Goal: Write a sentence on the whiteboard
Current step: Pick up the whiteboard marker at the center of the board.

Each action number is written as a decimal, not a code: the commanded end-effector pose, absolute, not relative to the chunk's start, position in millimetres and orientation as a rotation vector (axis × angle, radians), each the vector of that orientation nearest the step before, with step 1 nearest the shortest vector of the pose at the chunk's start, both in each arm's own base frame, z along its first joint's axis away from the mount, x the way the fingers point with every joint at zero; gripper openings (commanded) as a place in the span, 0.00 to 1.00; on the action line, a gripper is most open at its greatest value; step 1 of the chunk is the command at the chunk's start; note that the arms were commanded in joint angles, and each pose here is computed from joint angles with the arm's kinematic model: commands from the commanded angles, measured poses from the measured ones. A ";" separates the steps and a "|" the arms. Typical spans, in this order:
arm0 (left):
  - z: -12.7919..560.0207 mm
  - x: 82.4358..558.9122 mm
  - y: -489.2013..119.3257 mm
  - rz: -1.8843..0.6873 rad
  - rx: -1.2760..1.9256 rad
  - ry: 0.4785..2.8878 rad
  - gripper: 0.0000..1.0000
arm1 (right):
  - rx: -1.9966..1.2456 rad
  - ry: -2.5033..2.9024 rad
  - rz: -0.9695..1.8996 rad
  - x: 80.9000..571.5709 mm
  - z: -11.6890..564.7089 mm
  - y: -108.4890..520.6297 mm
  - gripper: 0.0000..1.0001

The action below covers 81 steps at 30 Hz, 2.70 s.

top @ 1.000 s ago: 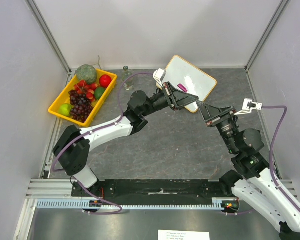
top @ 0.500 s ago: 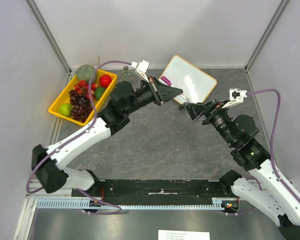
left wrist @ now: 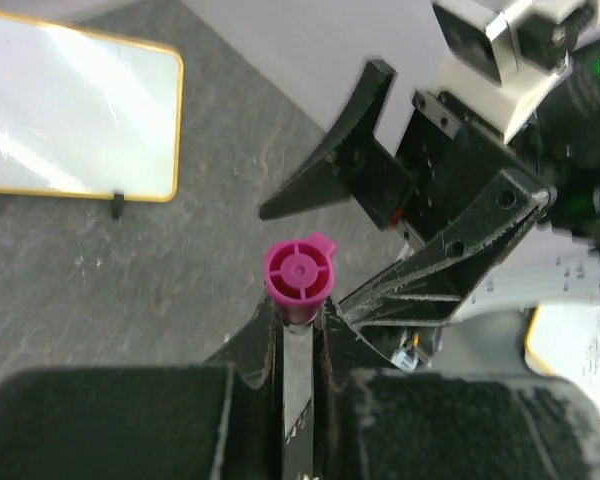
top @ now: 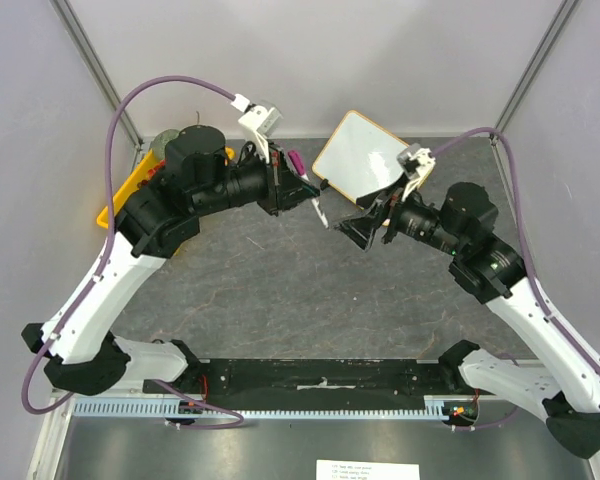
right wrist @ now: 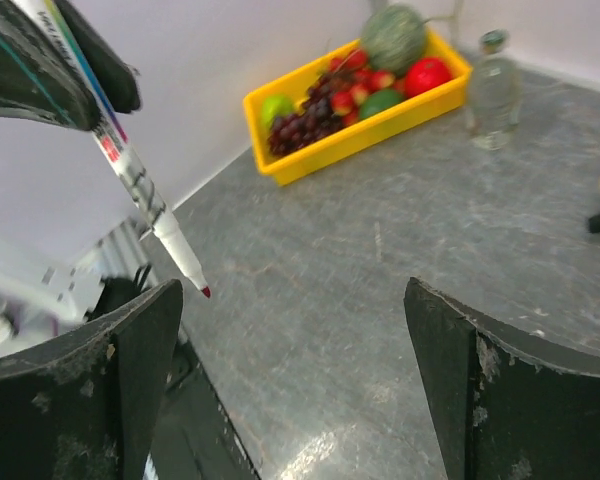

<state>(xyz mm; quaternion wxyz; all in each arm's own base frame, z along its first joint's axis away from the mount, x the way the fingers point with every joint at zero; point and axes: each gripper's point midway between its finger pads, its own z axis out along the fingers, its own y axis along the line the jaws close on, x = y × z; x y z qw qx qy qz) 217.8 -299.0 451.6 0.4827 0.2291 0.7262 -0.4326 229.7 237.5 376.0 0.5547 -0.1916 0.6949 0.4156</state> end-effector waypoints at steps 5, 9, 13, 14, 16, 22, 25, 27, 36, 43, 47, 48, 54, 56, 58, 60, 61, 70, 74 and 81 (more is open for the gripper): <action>410.0 159.3 -290.9 -1.108 0.987 1.955 0.02 | -0.982 1.460 1.311 163.2 393.1 277.6 0.97; 408.4 140.1 -299.5 -1.233 1.129 1.914 0.02 | -1.082 1.366 1.584 133.5 400.1 287.7 0.83; 407.4 136.5 -307.2 -1.292 1.184 1.884 0.02 | -1.083 1.314 1.681 122.8 404.4 287.5 0.75; 409.0 136.0 -308.6 -1.303 1.190 1.872 0.02 | -1.092 1.322 1.688 121.8 401.1 288.1 0.72; 412.2 135.2 -312.1 -1.329 1.203 1.850 0.02 | -1.098 1.356 1.693 122.5 391.9 289.9 0.63; 414.1 132.2 -317.9 -1.381 1.243 1.828 0.02 | -1.166 1.408 1.739 109.8 371.5 296.4 0.56; 412.1 131.0 -317.6 -1.388 1.263 1.833 0.02 | -1.191 1.454 1.737 107.6 357.7 298.4 0.36; 411.2 129.4 -316.4 -1.385 1.271 1.838 0.02 | -1.194 1.454 1.735 106.7 356.1 297.6 0.29; 410.3 129.5 -311.9 -1.358 1.246 1.864 0.51 | -1.085 1.489 1.645 123.4 356.7 301.0 0.00; 397.5 136.6 -287.1 -1.203 1.048 1.946 0.77 | -0.782 1.610 1.466 170.5 347.0 300.6 0.00; 383.9 149.6 -279.3 -1.130 0.892 1.973 0.79 | -0.465 1.645 1.331 206.6 348.2 283.0 0.00; 379.8 153.0 -279.8 -1.122 0.869 1.974 0.79 | -0.406 1.622 1.319 210.7 352.6 278.0 0.00; 378.3 169.8 -306.4 -1.197 0.847 1.920 0.79 | -0.137 1.460 1.351 219.7 380.6 252.4 0.00; 376.5 175.6 -316.9 -1.225 0.855 1.899 0.78 | -0.097 1.414 1.380 217.7 387.0 247.9 0.00; 376.7 181.8 -326.2 -1.245 0.864 1.881 0.77 | -0.066 1.384 1.411 215.3 391.0 244.7 0.00; 379.1 186.0 -335.0 -1.269 0.873 1.859 0.77 | -0.039 1.366 1.428 214.0 393.4 241.4 0.00; 379.5 187.8 -339.3 -1.283 0.880 1.849 0.76 | -0.029 1.355 1.433 213.8 395.0 239.9 0.00; 386.1 195.1 -360.5 -1.356 0.928 1.783 0.46 | -0.014 1.344 1.447 213.4 399.7 238.4 0.00; 385.4 195.6 -359.7 -1.348 0.935 1.781 0.03 | -0.016 1.357 1.455 214.1 398.1 240.4 0.00; 389.9 189.7 -345.0 -1.290 0.927 1.783 0.02 | -0.052 1.405 1.401 217.4 391.0 240.4 0.68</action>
